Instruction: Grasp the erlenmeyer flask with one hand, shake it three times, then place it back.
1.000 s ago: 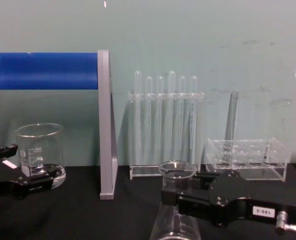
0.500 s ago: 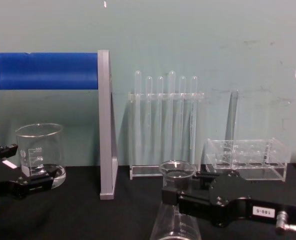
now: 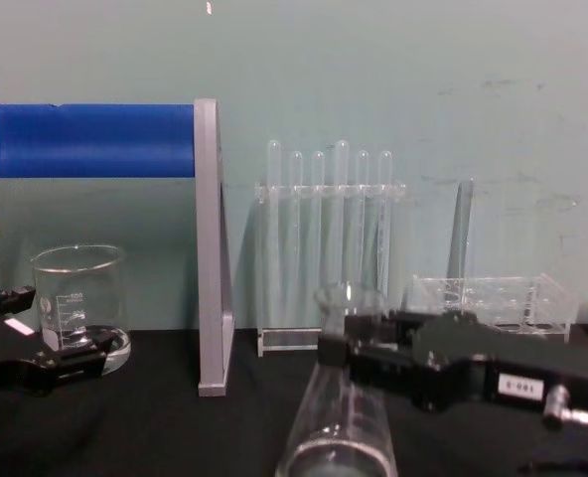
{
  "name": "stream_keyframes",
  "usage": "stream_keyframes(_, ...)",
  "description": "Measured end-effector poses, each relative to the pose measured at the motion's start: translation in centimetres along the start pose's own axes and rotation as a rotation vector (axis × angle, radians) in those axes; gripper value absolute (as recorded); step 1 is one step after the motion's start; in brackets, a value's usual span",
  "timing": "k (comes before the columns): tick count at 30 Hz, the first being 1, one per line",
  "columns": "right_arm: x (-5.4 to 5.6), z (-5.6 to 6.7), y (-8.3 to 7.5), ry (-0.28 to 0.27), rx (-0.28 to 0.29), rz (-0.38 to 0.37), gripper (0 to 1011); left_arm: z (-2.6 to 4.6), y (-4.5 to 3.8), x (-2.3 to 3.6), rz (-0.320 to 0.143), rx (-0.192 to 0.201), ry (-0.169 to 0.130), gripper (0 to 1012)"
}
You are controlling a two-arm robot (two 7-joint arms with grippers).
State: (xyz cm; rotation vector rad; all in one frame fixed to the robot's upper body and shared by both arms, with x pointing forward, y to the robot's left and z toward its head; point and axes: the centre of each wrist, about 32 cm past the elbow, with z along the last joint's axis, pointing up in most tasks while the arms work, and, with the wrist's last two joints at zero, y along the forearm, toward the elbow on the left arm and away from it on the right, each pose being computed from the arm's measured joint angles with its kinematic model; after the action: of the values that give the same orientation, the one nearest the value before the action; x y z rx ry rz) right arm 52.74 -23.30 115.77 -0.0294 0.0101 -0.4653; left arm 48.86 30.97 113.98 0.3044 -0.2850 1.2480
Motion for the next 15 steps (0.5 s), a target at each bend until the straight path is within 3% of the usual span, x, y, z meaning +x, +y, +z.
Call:
stream_keyframes(6,-0.8,1.6,0.2,0.001,0.041,-0.068,453,0.0,0.0,0.0,0.0,0.0,0.0,1001)
stream_keyframes(8,-1.4,2.8,0.3,-0.003,0.062,-0.155,453,0.0,0.0,0.0,0.0,0.0,0.0,1001)
stream_keyframes(13,-2.4,4.1,0.4,-0.003,0.073,-0.281,452,0.0,0.0,0.0,0.0,0.0,0.0,1001)
stream_keyframes(15,-2.9,4.7,0.4,-0.004,0.079,-0.363,453,0.0,0.0,0.0,0.0,0.0,0.0,1001)
